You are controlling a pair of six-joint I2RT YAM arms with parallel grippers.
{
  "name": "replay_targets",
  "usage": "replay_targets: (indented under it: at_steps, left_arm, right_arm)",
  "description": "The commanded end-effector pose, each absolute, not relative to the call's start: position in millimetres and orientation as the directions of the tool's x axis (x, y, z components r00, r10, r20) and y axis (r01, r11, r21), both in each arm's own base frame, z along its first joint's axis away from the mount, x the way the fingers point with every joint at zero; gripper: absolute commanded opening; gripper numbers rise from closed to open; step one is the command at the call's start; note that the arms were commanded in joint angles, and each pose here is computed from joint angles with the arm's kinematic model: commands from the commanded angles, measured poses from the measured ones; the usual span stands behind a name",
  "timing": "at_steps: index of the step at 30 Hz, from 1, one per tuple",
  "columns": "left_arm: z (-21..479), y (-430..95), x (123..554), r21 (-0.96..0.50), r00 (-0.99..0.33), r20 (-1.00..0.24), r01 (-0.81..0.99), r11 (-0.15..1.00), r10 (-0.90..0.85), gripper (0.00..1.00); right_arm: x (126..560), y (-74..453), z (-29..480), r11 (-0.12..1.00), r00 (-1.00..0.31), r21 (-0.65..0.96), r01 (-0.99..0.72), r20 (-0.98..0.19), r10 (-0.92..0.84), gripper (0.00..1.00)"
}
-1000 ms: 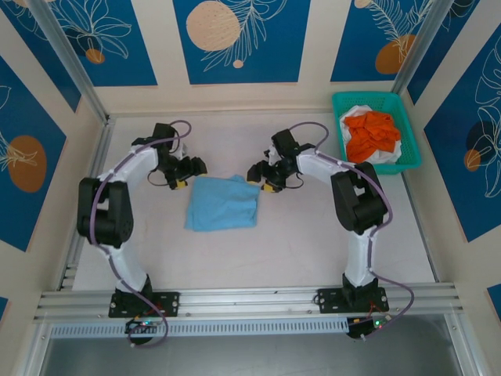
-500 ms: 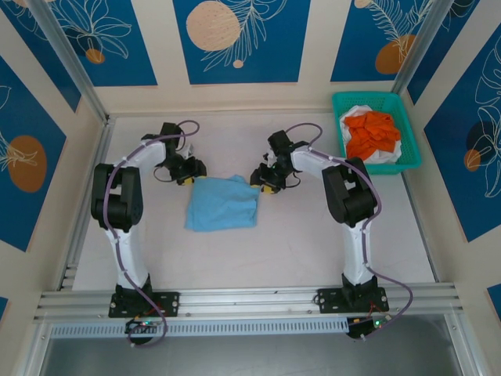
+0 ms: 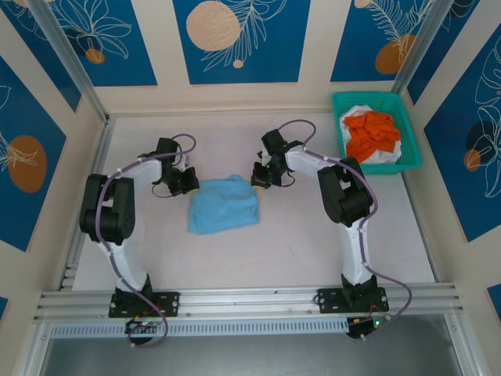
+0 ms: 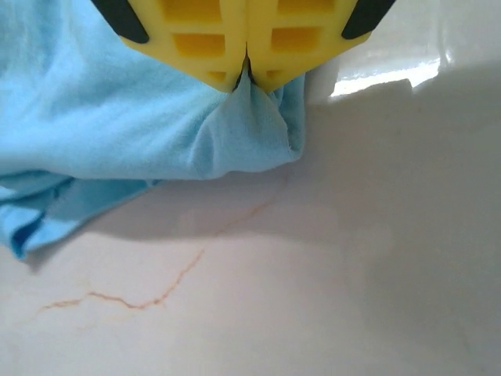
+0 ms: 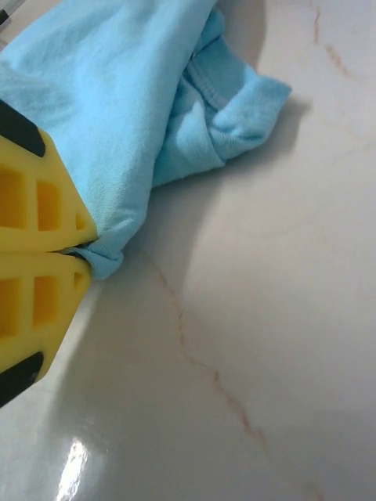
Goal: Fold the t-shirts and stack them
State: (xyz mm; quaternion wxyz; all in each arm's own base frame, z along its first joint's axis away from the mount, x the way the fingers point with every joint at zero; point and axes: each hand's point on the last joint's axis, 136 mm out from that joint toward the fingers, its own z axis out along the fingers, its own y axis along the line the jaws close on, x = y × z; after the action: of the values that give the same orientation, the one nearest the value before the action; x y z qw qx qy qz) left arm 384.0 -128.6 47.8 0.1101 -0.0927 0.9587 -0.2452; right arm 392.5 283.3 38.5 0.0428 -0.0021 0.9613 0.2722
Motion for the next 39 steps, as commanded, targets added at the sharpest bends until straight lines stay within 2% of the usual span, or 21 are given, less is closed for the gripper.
replay_targets:
  at_steps: [1,5,9,11,13,14,17,19,20,21,23,26,29,32,35,37,39]
  left_arm:
    - [83,-121,395,-0.5,-0.909,-0.32,-0.076,0.863,-0.266,0.0]
    - [86,-108,389,-0.464,-0.881,-0.366,-0.106,0.879,-0.3,0.0]
    - [72,-93,380,-0.415,-0.867,-0.364,-0.176,0.893,-0.34,0.0]
    - [58,-84,374,-0.373,-0.864,-0.341,-0.236,0.897,-0.369,0.0]
    - [48,-68,366,-0.305,-0.849,-0.328,-0.32,0.897,-0.414,0.0]
    - [45,-62,363,-0.274,-0.841,-0.323,-0.356,0.893,-0.434,0.05]
    - [47,-47,357,-0.209,-0.819,-0.32,-0.428,0.879,-0.476,0.27]
    - [56,-37,354,-0.167,-0.799,-0.329,-0.475,0.864,-0.503,0.37]
    - [61,-34,353,-0.156,-0.79,-0.336,-0.49,0.858,-0.512,0.45]
    - [68,-29,351,-0.138,-0.775,-0.34,-0.52,0.843,-0.533,0.53]
    - [84,-27,350,-0.144,-0.754,-0.353,-0.541,0.829,-0.553,0.62]
    - [110,-37,345,-0.163,-0.748,-0.366,-0.534,0.829,-0.554,0.63]
    - [125,-75,341,-0.27,-0.775,-0.353,-0.453,0.85,-0.525,0.64]
    - [128,-123,332,-0.386,-0.81,-0.31,-0.371,0.844,-0.498,0.65]
    - [126,-167,322,-0.443,-0.851,-0.263,-0.313,0.84,-0.456,0.77]
    - [118,-186,316,-0.412,-0.883,-0.252,-0.273,0.87,-0.396,0.89]
    - [103,-188,311,-0.378,-0.903,-0.229,-0.261,0.888,-0.363,0.94]
  right_arm:
    - [409,304,103,0.805,-0.961,0.57,-0.166,-0.275,-0.003,0.0]
    - [421,312,123,0.78,-0.941,0.595,-0.196,-0.337,0.021,0.0]
    - [443,326,108,0.771,-0.95,0.612,-0.177,-0.31,0.028,0.02]
    - [455,332,88,0.786,-0.962,0.601,-0.143,-0.271,0.032,0.15]
    - [473,336,71,0.807,-0.974,0.584,-0.09,-0.222,0.051,0.22]
    - [478,336,62,0.818,-0.981,0.573,-0.054,-0.185,0.065,0.27]
    - [496,332,55,0.825,-0.987,0.563,0.039,-0.105,0.118,0.43]
    - [502,322,67,0.825,-0.983,0.558,0.083,-0.091,0.161,0.58]
    - [502,318,76,0.817,-0.981,0.568,0.096,-0.085,0.175,0.59]
    - [499,318,88,0.795,-0.981,0.6,0.092,-0.083,0.176,0.59]
    - [485,319,108,0.752,-0.982,0.655,0.073,-0.085,0.17,0.59]
    - [450,309,132,0.733,-0.981,0.679,0.036,-0.118,0.157,0.59]
    - [417,303,139,0.739,-0.982,0.674,0.003,-0.138,0.13,0.59]
    - [387,303,129,0.772,-0.992,0.635,0.016,-0.084,0.089,0.55]
    - [362,297,131,0.807,-0.992,0.589,0.036,-0.074,0.098,0.55]
    - [348,292,141,0.805,-0.988,0.592,0.034,-0.102,0.117,0.62]
    - [331,285,151,0.798,-0.985,0.603,0.027,-0.12,0.123,0.68]
